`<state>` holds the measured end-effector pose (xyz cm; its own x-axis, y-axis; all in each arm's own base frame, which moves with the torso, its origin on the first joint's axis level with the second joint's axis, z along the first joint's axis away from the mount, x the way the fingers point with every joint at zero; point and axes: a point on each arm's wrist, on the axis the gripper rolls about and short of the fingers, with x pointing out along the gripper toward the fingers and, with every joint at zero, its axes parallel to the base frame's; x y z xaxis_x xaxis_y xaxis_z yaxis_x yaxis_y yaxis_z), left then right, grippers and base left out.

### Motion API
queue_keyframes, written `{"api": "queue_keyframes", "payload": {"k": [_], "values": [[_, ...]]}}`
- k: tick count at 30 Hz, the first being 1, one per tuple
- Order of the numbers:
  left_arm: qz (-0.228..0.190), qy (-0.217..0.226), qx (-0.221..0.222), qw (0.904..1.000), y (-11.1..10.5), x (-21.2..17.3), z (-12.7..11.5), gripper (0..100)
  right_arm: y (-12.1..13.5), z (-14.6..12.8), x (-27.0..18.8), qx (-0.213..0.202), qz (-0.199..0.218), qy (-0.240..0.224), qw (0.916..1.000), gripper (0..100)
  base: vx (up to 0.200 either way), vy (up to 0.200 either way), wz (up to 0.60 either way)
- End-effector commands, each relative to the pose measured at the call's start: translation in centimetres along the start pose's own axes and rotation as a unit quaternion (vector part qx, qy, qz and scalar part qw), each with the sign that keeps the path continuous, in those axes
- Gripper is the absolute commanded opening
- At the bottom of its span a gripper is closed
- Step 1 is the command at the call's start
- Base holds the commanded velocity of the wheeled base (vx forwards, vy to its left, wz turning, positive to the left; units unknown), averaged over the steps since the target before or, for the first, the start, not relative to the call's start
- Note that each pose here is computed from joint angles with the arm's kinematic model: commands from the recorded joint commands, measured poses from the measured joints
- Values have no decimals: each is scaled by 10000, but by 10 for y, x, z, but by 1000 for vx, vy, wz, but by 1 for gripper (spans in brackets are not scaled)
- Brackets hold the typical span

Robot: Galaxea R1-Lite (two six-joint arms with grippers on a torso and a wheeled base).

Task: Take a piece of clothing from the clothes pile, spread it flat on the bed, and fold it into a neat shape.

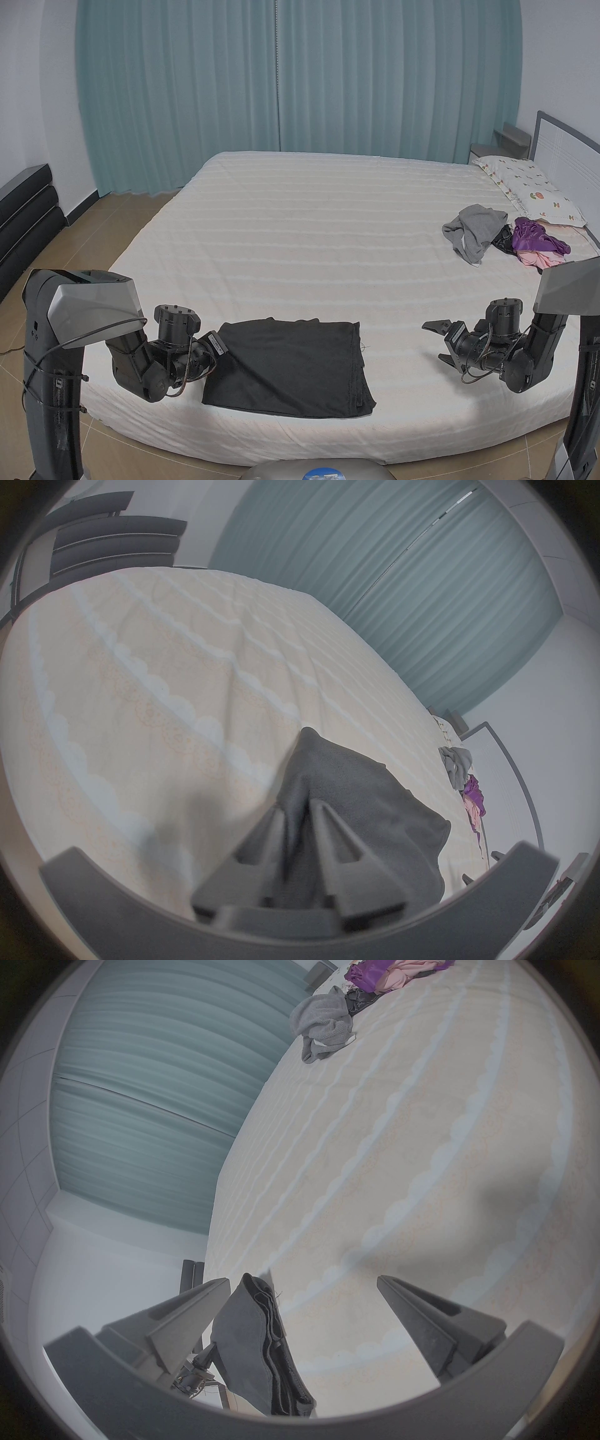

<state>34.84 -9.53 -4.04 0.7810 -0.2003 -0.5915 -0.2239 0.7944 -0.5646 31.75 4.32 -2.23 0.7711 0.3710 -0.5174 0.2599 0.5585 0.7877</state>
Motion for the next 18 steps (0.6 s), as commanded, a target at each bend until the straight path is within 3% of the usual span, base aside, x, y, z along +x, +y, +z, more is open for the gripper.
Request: {"api": "queue_keyframes", "payload": {"k": [1, 18], "values": [[11, 36, -131, 9999, -1, -2, -2, 100, 0, 0, 0, -3, 3, 6, 10000, 100, 0, 0, 0], [43, 36, -289, 9996, 1, -8, 0, 100, 0, -1, 0, 0, -3, 10, 10000, 100, 0, 0, 0]]}}
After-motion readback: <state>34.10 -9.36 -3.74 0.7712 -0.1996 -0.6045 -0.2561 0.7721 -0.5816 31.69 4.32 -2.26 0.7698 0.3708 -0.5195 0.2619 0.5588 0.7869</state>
